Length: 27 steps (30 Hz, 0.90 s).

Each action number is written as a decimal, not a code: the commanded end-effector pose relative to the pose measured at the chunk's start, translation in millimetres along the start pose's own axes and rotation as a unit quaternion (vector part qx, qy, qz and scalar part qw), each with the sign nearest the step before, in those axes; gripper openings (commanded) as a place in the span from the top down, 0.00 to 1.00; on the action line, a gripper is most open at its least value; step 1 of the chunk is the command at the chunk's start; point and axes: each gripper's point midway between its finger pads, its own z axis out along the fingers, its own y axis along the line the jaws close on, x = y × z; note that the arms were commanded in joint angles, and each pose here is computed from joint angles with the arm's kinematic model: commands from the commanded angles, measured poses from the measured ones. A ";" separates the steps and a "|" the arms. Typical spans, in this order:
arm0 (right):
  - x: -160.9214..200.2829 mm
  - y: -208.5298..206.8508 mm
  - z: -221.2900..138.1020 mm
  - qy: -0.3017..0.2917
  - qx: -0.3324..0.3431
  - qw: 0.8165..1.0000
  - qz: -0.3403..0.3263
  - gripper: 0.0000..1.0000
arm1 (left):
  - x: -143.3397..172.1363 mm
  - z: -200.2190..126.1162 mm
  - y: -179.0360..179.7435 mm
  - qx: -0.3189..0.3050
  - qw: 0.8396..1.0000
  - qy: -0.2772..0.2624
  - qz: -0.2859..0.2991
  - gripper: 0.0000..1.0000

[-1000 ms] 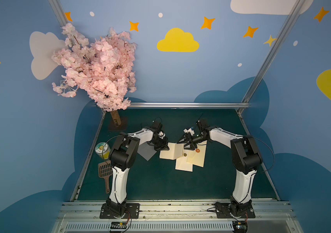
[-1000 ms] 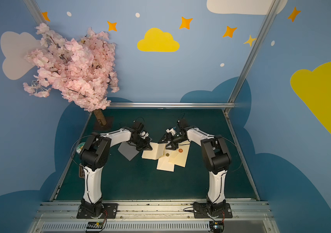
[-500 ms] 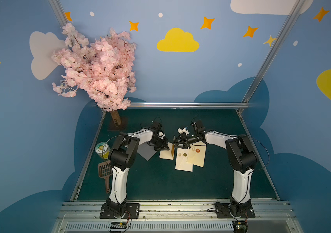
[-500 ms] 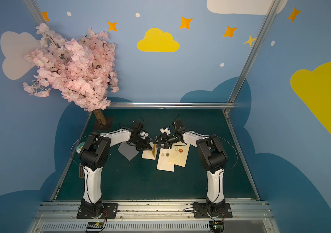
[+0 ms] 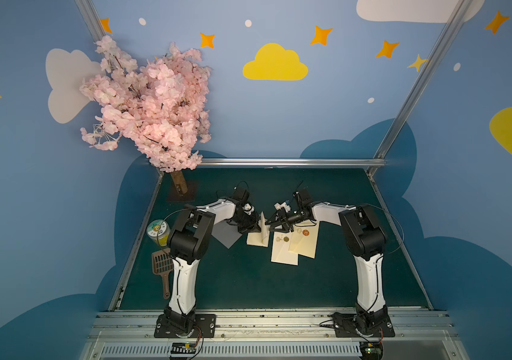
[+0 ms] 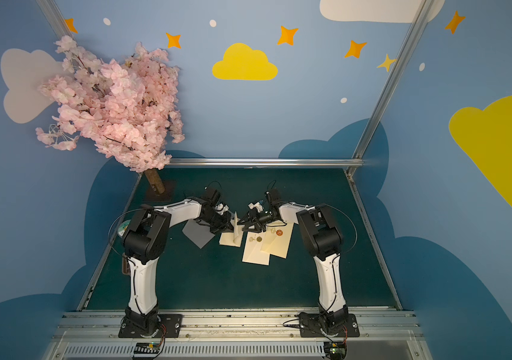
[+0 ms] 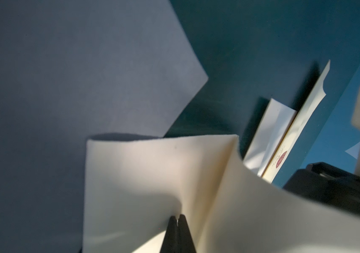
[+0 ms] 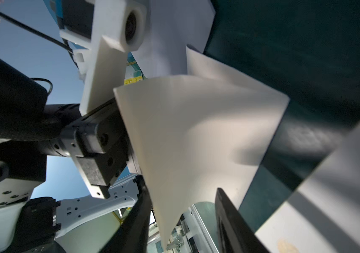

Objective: Fold the letter paper in half and place it into the envelope
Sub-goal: Fold the letter paper at the center of the board.

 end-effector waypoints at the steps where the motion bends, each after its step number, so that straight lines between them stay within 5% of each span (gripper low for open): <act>1: -4.0 1.3 5.1 0.003 0.005 1.000 -0.004 0.47 | 4.2 -7.2 6.7 -0.009 1.000 -0.001 -0.007 0.97; 12: -4.9 -21.4 9.3 -0.002 0.070 0.997 0.010 0.54 | 5.5 -40.1 2.5 0.004 1.000 -0.025 -0.002 0.97; 22: -4.1 -32.6 15.5 0.002 0.101 0.995 0.017 0.24 | 6.6 -87.6 -20.0 0.006 0.997 -0.062 0.035 0.97; 27: -3.5 -36.3 15.9 0.000 0.116 0.993 0.019 0.35 | -0.7 -89.2 -32.9 0.025 0.997 -0.072 0.033 0.97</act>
